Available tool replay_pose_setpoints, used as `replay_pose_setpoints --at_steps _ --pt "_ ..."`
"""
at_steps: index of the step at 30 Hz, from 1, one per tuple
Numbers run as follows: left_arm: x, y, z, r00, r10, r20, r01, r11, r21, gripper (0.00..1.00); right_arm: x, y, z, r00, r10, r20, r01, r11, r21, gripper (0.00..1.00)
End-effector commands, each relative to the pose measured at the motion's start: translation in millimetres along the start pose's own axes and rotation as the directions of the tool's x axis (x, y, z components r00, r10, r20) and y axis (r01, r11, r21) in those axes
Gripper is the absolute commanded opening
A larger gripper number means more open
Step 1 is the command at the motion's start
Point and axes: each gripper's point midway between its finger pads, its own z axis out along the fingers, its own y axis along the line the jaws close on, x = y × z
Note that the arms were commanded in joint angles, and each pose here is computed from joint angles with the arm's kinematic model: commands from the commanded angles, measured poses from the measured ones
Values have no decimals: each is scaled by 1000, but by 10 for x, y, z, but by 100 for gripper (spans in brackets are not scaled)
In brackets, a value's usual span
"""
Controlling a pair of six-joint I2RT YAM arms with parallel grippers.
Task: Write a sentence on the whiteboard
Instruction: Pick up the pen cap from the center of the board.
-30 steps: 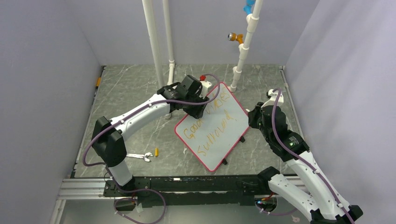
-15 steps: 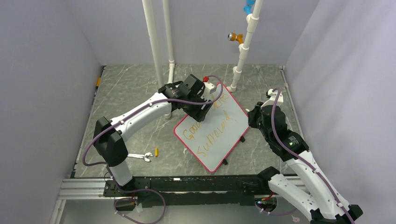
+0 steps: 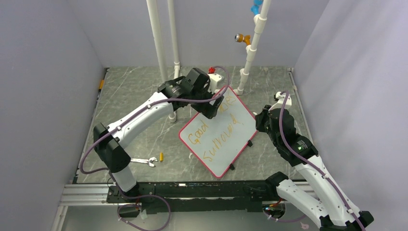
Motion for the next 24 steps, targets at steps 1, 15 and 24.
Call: replay_pose_setpoints --at_steps 1,15,24 --pt "-154 23 -391 994 -6 108 10 999 -33 96 -130 53 -18 999 -2 43 3 1000 -22 0" --pt "783 411 -1296 974 -141 175 180 956 -230 86 -188 160 21 999 -1 41 3 998 -55 0" --pt "1536 590 -1312 946 -286 152 321 889 -327 75 -214 224 27 999 3 37 0 997 -78 0"
